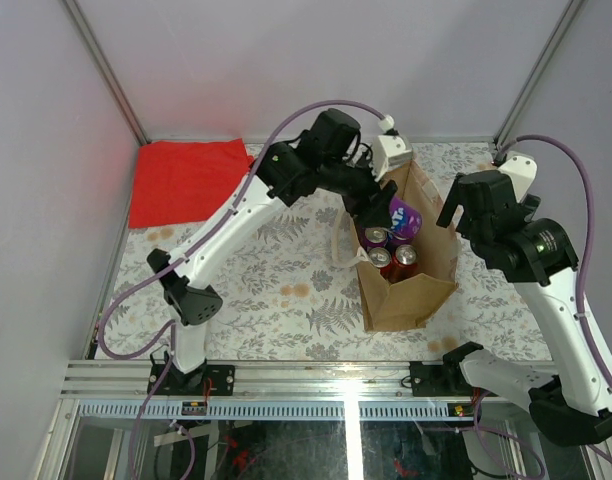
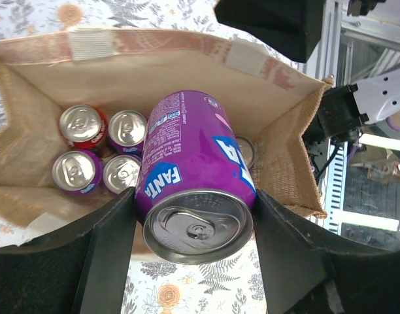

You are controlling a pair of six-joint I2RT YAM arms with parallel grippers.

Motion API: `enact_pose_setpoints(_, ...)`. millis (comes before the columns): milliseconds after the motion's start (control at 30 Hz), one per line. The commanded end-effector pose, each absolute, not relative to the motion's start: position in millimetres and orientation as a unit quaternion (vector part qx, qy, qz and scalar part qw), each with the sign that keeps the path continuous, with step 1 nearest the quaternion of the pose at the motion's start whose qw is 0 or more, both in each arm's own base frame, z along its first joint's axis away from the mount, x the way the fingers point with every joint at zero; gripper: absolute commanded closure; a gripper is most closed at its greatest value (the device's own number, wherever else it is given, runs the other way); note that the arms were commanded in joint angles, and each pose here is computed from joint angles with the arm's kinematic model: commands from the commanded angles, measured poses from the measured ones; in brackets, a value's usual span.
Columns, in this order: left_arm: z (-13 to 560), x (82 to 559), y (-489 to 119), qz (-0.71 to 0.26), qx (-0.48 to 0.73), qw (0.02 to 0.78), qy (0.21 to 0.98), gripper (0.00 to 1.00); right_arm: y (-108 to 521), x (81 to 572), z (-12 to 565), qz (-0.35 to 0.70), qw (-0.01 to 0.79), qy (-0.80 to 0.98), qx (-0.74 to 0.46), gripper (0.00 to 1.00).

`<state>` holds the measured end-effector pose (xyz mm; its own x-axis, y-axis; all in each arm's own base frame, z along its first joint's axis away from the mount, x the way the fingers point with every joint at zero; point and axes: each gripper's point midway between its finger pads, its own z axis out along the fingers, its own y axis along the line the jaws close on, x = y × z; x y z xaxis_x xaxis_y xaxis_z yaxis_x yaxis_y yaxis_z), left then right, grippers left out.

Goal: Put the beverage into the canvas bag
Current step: Place the drink in the canvas bag.

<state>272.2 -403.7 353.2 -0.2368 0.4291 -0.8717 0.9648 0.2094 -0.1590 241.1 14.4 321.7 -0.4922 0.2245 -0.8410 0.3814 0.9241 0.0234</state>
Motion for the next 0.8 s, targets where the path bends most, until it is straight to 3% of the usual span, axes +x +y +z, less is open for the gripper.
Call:
enact_pose_setpoints(0,351.8,262.7,-426.5,-0.382,0.546,0.368,0.648,1.0,0.7,229.6,327.6,-0.094,0.482,0.846,0.207,0.01)
enact_pose_setpoints(767,253.7,194.2,-401.9,-0.274,0.701,0.21,0.624,1.0,-2.4,210.7,303.6,-0.092,0.46,0.861,0.197,0.01)
